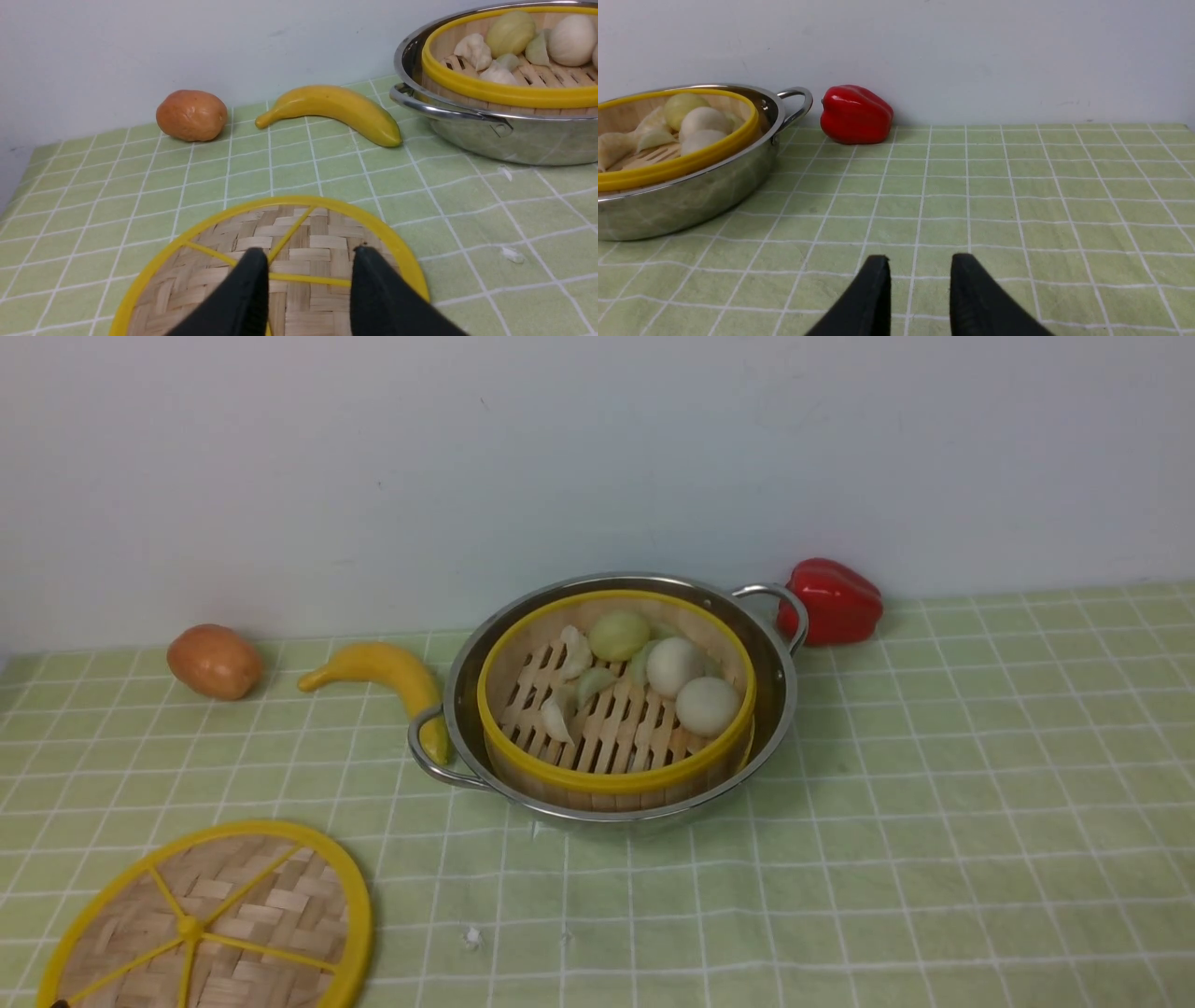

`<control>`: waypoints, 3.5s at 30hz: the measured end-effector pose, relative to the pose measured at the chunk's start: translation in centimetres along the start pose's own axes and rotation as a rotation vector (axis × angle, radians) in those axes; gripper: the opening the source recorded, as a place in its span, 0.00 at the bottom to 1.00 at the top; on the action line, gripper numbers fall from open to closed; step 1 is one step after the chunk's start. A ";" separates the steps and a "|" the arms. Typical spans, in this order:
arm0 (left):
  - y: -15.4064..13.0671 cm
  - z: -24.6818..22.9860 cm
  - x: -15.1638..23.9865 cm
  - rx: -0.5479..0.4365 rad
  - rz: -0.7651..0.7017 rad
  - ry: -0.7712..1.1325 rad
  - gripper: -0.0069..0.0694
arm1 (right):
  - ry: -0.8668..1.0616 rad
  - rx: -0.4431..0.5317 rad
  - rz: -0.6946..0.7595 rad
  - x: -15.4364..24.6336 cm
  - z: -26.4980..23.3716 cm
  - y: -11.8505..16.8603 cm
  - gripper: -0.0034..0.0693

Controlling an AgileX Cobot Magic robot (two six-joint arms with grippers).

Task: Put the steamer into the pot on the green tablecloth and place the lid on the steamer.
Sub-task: 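Grasp the bamboo steamer lid lying on the table by its centre knob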

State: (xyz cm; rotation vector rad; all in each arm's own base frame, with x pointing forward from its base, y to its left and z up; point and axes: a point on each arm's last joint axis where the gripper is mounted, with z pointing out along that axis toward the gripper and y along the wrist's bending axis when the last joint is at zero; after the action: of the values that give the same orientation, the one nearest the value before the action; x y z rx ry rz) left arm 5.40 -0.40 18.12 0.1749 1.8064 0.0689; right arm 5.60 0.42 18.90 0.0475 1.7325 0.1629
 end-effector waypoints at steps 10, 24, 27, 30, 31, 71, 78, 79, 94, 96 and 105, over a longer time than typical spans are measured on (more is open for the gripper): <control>0.0 0.0 0.0 -0.001 -0.003 -0.005 0.41 | 0.000 0.000 0.002 0.0 0.0 0.0 0.37; 0.7 -0.4 -2.7 0.037 -0.709 -0.317 0.41 | 0.000 0.000 -0.001 0.0 0.0 0.0 0.38; 0.9 -1.0 -4.4 0.039 -0.679 -0.352 0.41 | 0.000 -0.001 -0.001 0.0 0.0 0.0 0.38; 0.9 -1.3 -7.0 0.067 -0.620 -0.331 0.41 | 0.000 -0.001 -0.003 0.0 0.0 0.0 0.38; 0.8 -1.3 -9.2 0.105 -0.546 -0.271 0.41 | 0.000 -0.001 -0.003 0.0 0.0 0.0 0.38; 3.9 26.2 -5.9 -0.167 -0.153 1.458 0.41 | 0.001 -0.001 0.005 0.0 0.0 0.0 0.38; 3.8 26.6 -4.9 -0.173 -0.152 1.491 0.41 | 0.001 -0.001 0.007 0.0 0.0 0.0 0.38; 3.8 26.7 -4.8 -0.174 -0.151 1.498 0.41 | 0.001 -0.001 0.007 0.0 0.0 0.0 0.38; 4.1 26.9 -4.2 -0.156 -0.114 1.529 0.25 | 0.001 -0.001 0.008 0.0 0.0 0.0 0.38; 4.1 26.9 -4.5 -0.148 -0.108 1.520 0.25 | 0.001 -0.001 0.008 0.0 0.0 0.0 0.38; 4.6 25.4 -19.7 -0.011 0.030 1.013 0.25 | 0.001 -0.001 0.008 0.0 0.0 0.0 0.38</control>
State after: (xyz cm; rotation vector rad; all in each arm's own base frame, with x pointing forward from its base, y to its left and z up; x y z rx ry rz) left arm 34.98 -0.14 31.57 0.1709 2.8116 0.2177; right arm 5.59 0.43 18.90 0.0536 1.7329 0.1703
